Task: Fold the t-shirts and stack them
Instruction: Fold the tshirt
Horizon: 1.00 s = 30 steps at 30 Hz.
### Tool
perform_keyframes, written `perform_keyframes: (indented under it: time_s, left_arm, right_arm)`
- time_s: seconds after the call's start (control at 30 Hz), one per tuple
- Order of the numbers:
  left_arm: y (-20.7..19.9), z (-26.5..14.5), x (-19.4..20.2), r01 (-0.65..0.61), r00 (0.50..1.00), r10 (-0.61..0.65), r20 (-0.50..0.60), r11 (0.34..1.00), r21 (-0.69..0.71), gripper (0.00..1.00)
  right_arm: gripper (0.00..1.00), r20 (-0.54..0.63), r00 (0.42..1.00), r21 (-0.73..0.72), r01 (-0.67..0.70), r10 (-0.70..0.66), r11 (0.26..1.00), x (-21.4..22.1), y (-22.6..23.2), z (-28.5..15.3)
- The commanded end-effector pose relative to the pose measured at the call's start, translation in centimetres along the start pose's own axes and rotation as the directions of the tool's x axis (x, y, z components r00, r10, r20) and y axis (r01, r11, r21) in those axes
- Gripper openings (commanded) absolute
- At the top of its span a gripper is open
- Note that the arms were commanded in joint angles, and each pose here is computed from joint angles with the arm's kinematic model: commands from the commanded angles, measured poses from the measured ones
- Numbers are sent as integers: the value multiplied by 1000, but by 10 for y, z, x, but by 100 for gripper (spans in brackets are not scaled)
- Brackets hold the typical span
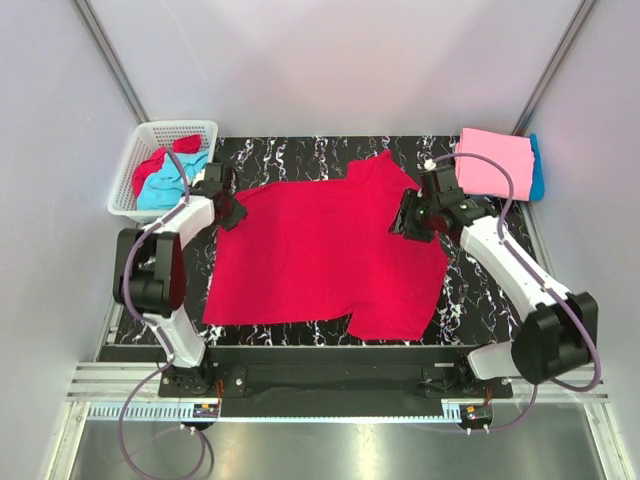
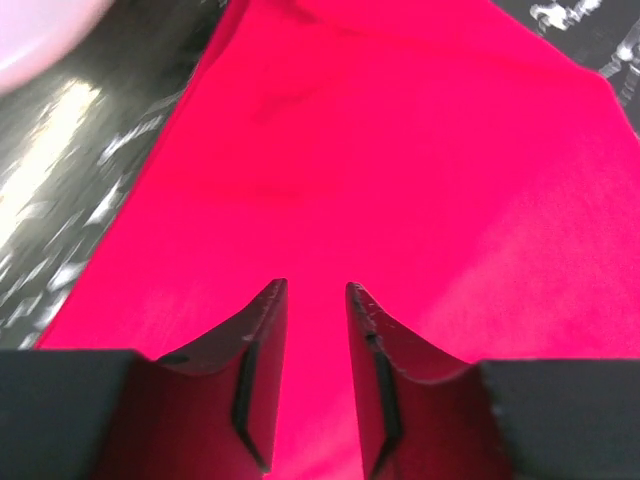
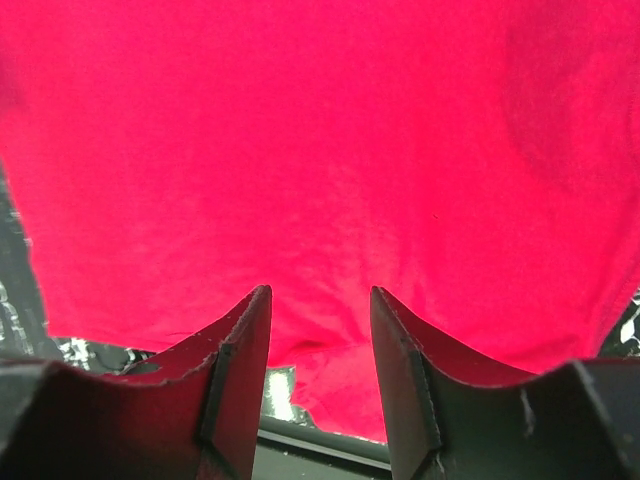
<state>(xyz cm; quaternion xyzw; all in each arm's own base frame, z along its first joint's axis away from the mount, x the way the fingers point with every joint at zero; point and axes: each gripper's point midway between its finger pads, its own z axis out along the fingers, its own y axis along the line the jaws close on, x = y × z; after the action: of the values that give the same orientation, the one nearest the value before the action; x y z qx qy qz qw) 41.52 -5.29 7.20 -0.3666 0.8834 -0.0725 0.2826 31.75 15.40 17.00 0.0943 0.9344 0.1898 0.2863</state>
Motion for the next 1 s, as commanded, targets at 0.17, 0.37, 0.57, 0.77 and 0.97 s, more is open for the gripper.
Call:
perform_keyframes:
  time_s: [0.17, 0.37, 0.57, 0.77, 0.97]
  left_arm:
    - [-33, 40, -64, -27, 967, 23, 253, 1000, 15, 32]
    - [-48, 35, -93, -189, 884, 227, 408, 973, -131, 36]
    - [-49, 39, -100, -236, 863, 323, 389, 937, -256, 40]
    - [-31, 42, -98, -152, 887, 266, 377, 940, -304, 39]
    - [-13, 53, -98, -94, 921, 203, 333, 944, -316, 36]
  right_arm:
    - [51, -19, 999, -22, 38, -39, 999, -10, 12, 26]
    - [51, -38, 998, -23, 53, -54, 998, -17, 15, 43]
    - [51, -61, 996, -17, 68, -69, 998, -18, 15, 56]
    - [51, -78, 994, 1, 76, -75, 997, -16, 9, 67]
    - [51, -95, 993, 2, 65, -65, 998, -13, 7, 74]
